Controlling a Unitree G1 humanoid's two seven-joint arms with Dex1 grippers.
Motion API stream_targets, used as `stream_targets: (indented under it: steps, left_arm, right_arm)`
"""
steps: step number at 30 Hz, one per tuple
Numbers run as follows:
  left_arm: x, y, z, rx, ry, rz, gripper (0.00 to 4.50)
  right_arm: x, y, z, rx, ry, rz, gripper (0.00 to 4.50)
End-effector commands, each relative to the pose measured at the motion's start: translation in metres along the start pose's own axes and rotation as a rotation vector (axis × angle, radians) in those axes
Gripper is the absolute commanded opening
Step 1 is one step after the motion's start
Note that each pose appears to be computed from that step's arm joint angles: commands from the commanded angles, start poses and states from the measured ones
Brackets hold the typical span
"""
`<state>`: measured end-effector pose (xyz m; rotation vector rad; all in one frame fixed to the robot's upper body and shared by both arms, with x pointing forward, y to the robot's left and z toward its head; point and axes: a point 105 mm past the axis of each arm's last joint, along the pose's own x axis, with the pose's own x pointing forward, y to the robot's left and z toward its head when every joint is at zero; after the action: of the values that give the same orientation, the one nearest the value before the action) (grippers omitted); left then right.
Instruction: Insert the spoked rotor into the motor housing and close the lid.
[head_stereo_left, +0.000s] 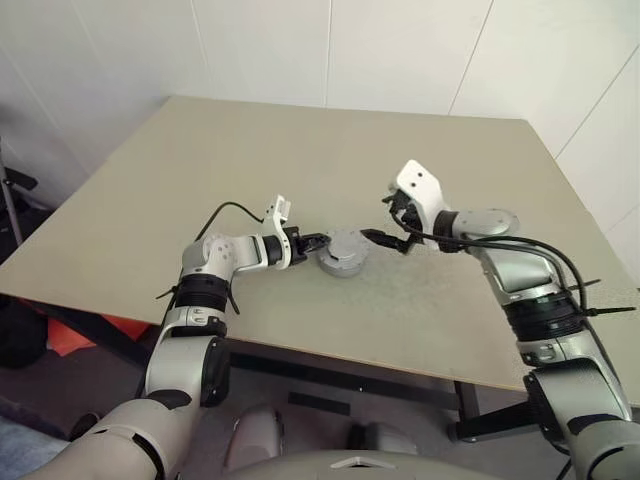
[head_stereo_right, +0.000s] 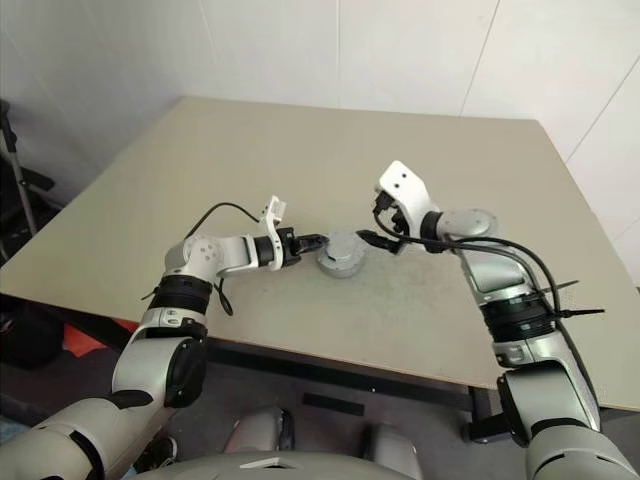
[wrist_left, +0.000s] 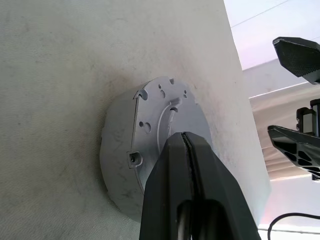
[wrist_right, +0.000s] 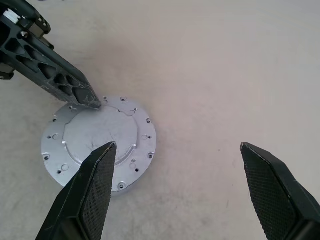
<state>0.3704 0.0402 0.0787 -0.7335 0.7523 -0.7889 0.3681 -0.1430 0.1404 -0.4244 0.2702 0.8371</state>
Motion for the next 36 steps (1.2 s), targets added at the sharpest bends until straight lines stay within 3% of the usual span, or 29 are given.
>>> stream_targets:
  steps: [1, 7, 11, 13, 21, 29, 36]
  left_arm:
    - [0.004, 0.007, -0.011, -0.009, 0.043, 0.039, 0.0]
    - [0.004, 0.007, -0.011, -0.001, 0.038, 0.039, 0.0]
    - [0.004, 0.008, -0.009, 0.008, 0.029, 0.041, 0.0]
    - [0.003, 0.008, -0.008, 0.013, 0.023, 0.043, 0.0]
    - [-0.003, 0.013, -0.007, 0.023, 0.007, 0.063, 0.0]
    - [-0.006, 0.015, -0.005, 0.033, -0.002, 0.078, 0.0]
    - [-0.008, 0.018, -0.002, 0.046, -0.012, 0.098, 0.0]
  right_arm:
    - [-0.012, -0.016, 0.009, 0.196, -0.059, -0.026, 4.48]
    - [-0.014, -0.009, -0.025, 0.951, -0.053, 0.12, 4.48]
    - [-0.002, 0.006, -0.06, 1.225, 0.058, 0.121, 4.48]
    - [0.005, 0.014, -0.07, 1.267, 0.095, 0.122, 4.48]
    - [0.026, 0.043, -0.065, 1.321, 0.112, 0.225, 4.48]
    - [0.064, 0.077, -0.03, 1.358, 0.048, 0.367, 4.48]
    - [0.082, 0.073, -0.001, 1.412, -0.059, 0.395, 4.48]
